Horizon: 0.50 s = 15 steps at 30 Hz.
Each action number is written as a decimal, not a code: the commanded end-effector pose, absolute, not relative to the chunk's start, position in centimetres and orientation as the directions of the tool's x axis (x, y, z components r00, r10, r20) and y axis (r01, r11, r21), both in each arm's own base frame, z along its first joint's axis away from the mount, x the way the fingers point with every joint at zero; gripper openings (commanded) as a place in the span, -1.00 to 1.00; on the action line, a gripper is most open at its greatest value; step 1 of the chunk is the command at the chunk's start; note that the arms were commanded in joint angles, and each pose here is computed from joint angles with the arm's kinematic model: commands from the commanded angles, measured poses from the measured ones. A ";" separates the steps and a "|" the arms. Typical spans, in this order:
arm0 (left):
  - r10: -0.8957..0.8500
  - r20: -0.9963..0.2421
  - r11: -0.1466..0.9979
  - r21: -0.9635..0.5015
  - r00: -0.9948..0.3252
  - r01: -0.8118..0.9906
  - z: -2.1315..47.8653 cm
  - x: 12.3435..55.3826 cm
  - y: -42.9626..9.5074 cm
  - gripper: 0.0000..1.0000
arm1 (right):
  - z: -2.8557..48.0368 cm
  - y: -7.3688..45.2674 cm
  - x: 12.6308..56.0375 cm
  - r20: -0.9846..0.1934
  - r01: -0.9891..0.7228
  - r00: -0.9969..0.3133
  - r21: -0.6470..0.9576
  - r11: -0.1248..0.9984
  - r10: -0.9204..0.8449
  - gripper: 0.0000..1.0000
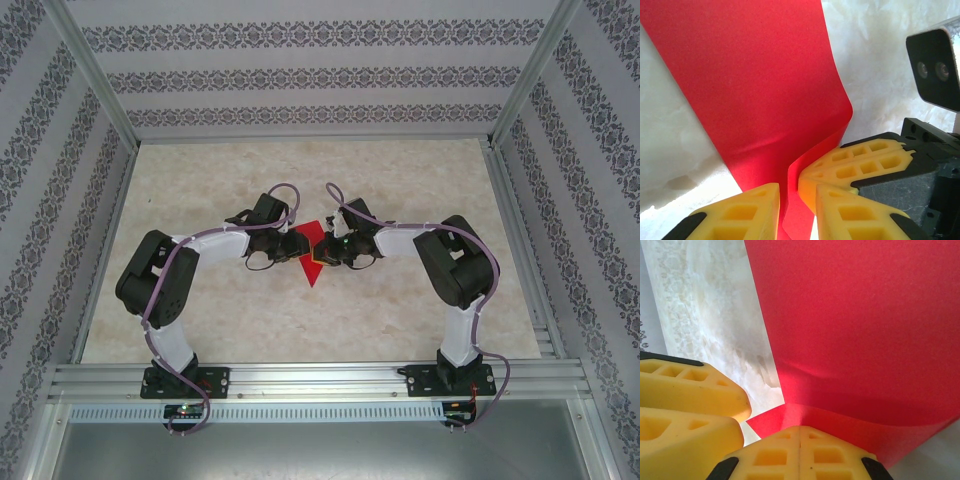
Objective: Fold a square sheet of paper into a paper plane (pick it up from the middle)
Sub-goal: Third fold the triangle at the center of the table.
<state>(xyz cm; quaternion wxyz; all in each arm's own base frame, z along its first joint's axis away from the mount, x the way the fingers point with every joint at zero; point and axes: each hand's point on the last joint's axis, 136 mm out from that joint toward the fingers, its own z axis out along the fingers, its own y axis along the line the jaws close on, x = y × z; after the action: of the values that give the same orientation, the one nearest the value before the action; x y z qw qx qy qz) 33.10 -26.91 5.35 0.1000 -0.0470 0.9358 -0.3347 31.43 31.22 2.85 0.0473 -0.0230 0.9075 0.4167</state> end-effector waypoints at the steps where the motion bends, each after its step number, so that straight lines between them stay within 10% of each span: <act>1: -0.130 -0.163 0.765 -0.644 -0.978 0.006 5.1 32.9 -27.5 -0.48 | 3.2 31.5 32.1 -0.140 -0.115 -0.990 0.751 0.650 -0.014 -1.00; 15: -0.115 -0.128 0.769 -0.640 -0.985 -0.007 3.6 32.7 -27.7 -0.62 | 4.0 31.6 32.4 -0.152 -0.119 -0.988 0.766 0.632 -0.003 -1.00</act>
<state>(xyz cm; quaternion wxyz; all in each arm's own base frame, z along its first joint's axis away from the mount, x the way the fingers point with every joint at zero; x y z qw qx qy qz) 32.81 -26.86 3.76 0.0829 -0.0490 0.9402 -0.3267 31.45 31.24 2.87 0.0476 -0.0230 0.9073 0.4172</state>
